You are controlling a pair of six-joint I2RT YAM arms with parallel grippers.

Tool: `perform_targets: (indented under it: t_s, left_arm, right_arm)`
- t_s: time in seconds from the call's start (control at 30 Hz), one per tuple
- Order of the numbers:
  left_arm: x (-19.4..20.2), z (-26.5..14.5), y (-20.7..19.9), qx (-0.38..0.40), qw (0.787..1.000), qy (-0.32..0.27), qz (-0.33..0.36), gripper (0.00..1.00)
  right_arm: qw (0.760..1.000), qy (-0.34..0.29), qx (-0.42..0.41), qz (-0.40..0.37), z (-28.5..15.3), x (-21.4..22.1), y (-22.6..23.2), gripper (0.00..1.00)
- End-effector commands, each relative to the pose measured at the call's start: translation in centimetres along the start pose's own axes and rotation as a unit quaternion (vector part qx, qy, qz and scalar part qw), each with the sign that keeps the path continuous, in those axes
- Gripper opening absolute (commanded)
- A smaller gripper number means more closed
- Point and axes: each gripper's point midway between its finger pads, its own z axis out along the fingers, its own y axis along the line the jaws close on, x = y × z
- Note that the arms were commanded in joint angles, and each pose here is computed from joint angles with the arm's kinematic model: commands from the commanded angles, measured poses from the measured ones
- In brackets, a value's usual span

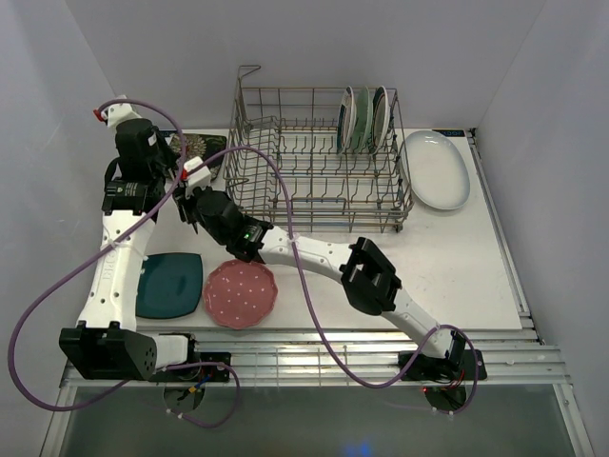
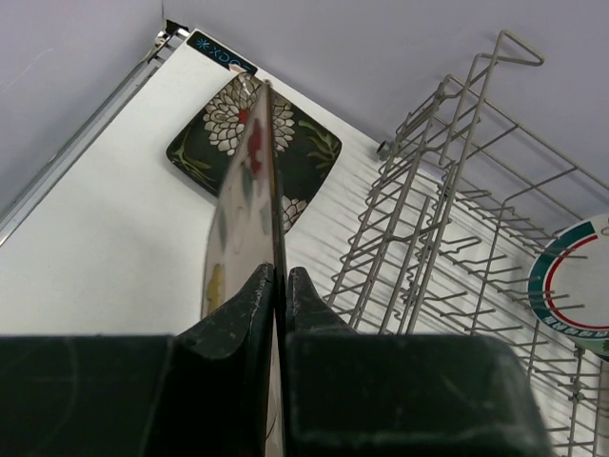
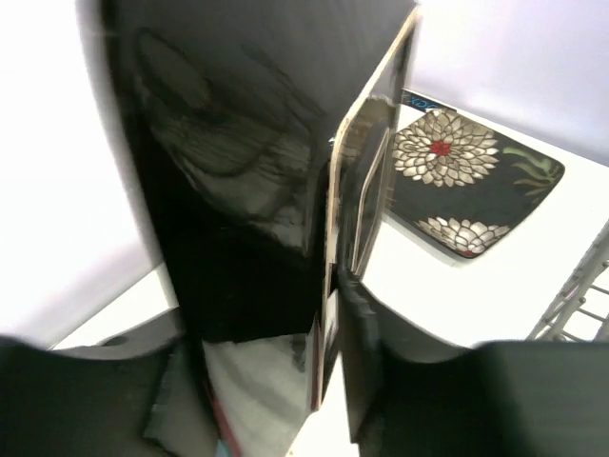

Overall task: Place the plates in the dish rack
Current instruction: Pick up the plate from the corner of the board.

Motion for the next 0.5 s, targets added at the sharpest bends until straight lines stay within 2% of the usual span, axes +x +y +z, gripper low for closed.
perform_targets:
  t_s: [0.0,0.07,0.1,0.17,0.2,0.27,0.33,0.4,0.43,0.47]
  left_arm:
    - [-7.7,-4.1,-1.9,0.054,0.988,-0.13,-0.054,0.0]
    - [-7.5,-4.0,-1.9,0.055,0.989,-0.129,-0.055,0.0]
    - [-7.5,-4.1,-1.9,0.056,0.988,-0.13,-0.057,0.0]
    - [-7.2,-4.1,-2.4,0.071,0.988,-0.125,-0.058,0.0]
    - [-7.2,-4.0,-2.7,0.078,0.988,-0.122,-0.058,0.0]
    - [-7.0,-4.2,-3.0,0.089,0.987,-0.118,-0.057,0.0]
    - [-6.9,-4.2,-3.1,0.092,0.987,-0.12,-0.058,0.01]
    - [-7.1,-4.5,-3.1,0.095,0.986,-0.125,-0.055,0.07]
    - [-7.2,-4.7,-3.1,0.097,0.985,-0.128,-0.055,0.17]
    - [-7.3,-4.9,-3.0,0.097,0.985,-0.131,-0.055,0.22]
  right_arm:
    - [0.999,-0.039,0.014,0.022,0.1,-2.7,-0.3,0.38]
    - [0.999,-0.04,0.023,0.019,0.1,-2.9,-0.6,0.33]
    - [0.999,-0.041,0.028,0.02,0.0,-2.9,-0.8,0.27]
    - [0.998,-0.042,0.035,0.021,-0.2,-2.6,-1.2,0.23]
    - [0.998,-0.046,0.038,0.022,-0.1,-2.8,-1.3,0.15]
    - [0.997,-0.05,0.051,0.022,-0.2,-3.0,-1.7,0.09]
    - [0.996,-0.057,0.06,0.028,-0.3,-3.2,-2.1,0.08]
    - [0.995,-0.063,0.074,0.036,-0.6,-3.1,-2.7,0.08]
    - [0.994,-0.065,0.077,0.039,-0.7,-3.0,-2.8,0.08]
    - [0.994,-0.067,0.082,0.041,-0.7,-3.0,-3.0,0.08]
